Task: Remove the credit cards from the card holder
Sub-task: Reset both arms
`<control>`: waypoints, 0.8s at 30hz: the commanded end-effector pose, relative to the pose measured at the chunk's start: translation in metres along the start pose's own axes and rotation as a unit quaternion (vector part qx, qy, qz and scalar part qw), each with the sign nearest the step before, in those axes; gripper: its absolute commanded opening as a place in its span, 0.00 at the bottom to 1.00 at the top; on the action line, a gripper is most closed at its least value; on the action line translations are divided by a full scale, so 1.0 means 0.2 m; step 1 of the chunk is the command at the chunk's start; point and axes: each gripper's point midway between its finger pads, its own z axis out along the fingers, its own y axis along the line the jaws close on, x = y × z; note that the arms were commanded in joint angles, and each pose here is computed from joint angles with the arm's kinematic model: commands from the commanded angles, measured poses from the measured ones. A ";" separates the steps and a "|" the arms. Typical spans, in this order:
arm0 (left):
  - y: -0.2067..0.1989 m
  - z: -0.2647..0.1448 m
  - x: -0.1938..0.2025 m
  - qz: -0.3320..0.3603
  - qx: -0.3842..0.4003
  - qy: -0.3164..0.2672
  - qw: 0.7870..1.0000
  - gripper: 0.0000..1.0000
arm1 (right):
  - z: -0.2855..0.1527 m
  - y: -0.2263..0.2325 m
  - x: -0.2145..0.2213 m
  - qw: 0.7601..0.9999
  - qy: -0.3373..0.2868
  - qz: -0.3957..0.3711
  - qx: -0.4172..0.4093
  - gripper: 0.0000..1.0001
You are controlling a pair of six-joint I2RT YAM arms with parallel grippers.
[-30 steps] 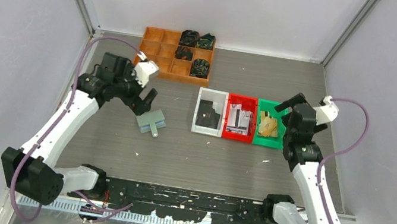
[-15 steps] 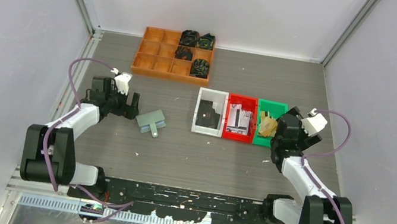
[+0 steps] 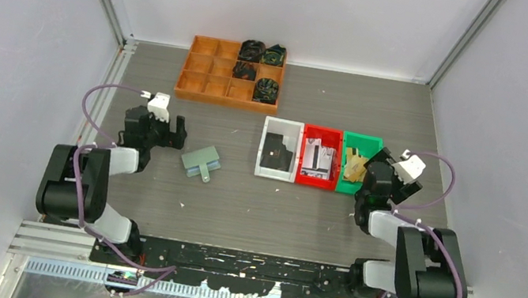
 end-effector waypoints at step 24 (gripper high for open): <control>0.07 0.00 -0.13 -0.007 -0.059 -0.128 0.990 1.00 | 0.10 0.31 0.11 0.986 0.005 -0.078 -0.148 1.00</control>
